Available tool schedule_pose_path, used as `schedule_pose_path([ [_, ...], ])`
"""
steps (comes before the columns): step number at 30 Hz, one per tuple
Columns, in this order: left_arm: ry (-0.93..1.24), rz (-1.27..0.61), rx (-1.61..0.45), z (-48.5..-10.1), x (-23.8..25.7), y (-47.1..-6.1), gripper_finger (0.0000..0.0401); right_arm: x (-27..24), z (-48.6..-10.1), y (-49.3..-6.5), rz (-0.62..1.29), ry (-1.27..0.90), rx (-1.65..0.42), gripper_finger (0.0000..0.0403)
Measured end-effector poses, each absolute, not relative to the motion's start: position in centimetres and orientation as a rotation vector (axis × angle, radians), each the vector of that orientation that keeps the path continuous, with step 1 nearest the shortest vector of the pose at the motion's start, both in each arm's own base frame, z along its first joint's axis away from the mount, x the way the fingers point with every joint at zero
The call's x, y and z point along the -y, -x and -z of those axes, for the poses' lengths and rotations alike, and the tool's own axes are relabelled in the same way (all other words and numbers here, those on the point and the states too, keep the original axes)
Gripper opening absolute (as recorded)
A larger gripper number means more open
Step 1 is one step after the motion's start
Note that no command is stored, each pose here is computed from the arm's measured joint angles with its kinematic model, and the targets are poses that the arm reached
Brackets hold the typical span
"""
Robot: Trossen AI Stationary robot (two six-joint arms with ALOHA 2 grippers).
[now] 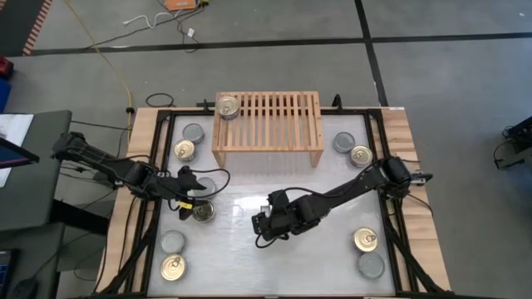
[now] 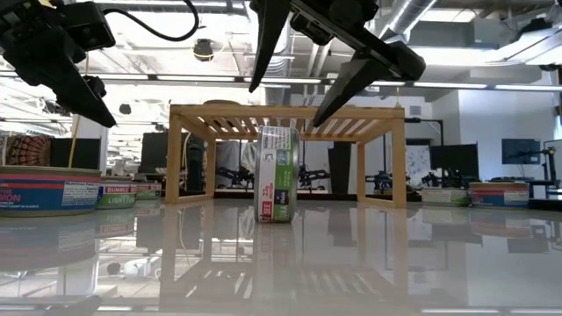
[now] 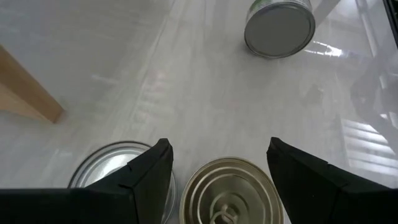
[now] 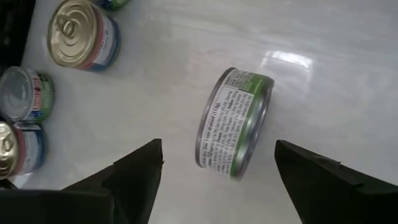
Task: Stack canned seafood by type on shelf
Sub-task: Put the green tuna can on the shelf
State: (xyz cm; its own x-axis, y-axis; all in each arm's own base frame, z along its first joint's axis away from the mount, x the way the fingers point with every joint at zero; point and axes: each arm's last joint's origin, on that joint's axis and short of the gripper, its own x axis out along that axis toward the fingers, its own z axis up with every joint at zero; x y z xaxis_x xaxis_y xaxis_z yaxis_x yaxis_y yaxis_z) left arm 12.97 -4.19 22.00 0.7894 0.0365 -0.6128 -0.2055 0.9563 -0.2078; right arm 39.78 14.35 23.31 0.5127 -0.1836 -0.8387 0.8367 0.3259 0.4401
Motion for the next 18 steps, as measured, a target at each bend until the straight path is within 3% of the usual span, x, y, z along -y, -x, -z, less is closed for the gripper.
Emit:
schedule_pose_path([
  [7,0.276,-0.118,-0.656,-22.0,4.2,-13.0,0.0249,-14.3,-23.3,-39.7,0.756,-0.996,-0.784,0.0333],
  [18,0.279,-0.12,-0.659,-22.0,4.2,-12.9,0.0249,-13.8,-18.8,-42.3,0.746,-1.061,-0.859,0.0333],
])
